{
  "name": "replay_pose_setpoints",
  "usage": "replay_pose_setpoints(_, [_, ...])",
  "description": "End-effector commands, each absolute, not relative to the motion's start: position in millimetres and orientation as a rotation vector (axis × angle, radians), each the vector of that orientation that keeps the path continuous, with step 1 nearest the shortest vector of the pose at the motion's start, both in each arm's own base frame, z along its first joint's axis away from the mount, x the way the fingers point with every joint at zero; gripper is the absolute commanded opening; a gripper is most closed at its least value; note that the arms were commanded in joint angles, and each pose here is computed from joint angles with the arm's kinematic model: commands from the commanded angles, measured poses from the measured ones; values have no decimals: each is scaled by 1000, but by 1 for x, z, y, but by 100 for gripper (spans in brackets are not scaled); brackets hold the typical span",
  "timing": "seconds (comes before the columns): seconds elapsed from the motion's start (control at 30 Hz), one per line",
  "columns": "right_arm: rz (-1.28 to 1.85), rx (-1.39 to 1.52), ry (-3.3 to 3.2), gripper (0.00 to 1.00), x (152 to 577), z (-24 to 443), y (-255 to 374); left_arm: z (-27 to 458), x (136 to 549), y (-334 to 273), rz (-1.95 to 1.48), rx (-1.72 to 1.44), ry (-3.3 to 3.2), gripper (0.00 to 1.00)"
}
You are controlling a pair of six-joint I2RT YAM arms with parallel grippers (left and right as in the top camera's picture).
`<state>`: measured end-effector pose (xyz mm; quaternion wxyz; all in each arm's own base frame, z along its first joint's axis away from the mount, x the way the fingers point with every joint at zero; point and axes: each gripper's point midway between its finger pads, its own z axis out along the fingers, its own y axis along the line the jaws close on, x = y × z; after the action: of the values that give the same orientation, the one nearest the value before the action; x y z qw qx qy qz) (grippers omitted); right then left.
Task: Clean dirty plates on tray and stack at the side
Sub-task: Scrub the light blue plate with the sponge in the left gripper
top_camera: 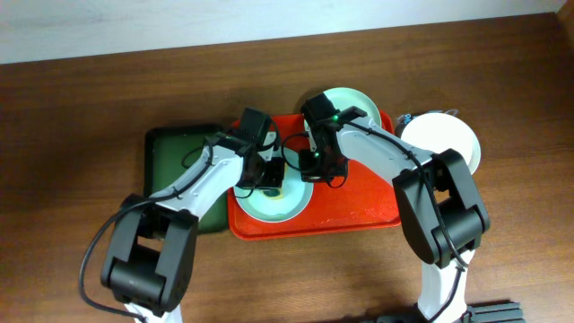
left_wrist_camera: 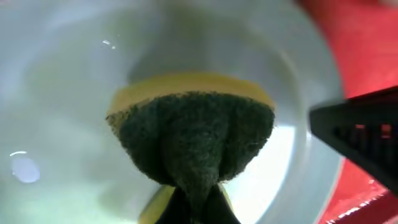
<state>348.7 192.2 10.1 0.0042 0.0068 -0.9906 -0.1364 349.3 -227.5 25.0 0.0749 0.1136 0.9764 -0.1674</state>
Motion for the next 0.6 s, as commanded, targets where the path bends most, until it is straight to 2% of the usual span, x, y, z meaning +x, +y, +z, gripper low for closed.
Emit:
replay_pose_setpoints(0.0, [-466, 29, -3119, 4, 350, 21, 197, 61, 368, -216, -402, 277, 2840, 0])
replay_pose_setpoints(0.17, [-465, 29, -3117, 4, 349, 21, 197, 31, 365, -177, -95, 192, 2885, 0])
replay_pose_setpoints(0.3, [-465, 29, -3117, 4, 349, 21, 197, -6, 351, -182, -113, 215, 2990, 0])
replay_pose_setpoints(0.37, [-464, 28, -3118, 4, 349, 21, 196, -20, 335, -201, -291, 262, 3070, 0])
replay_pose_setpoints(0.43, [-465, 28, -3118, 4, 349, 21, 196, -10, 325, -226, -535, 388, 3065, 0])
replay_pose_setpoints(0.57, [-463, 29, -3117, 4, 349, 21, 196, 49, 348, -222, -608, 361, 2948, 0])
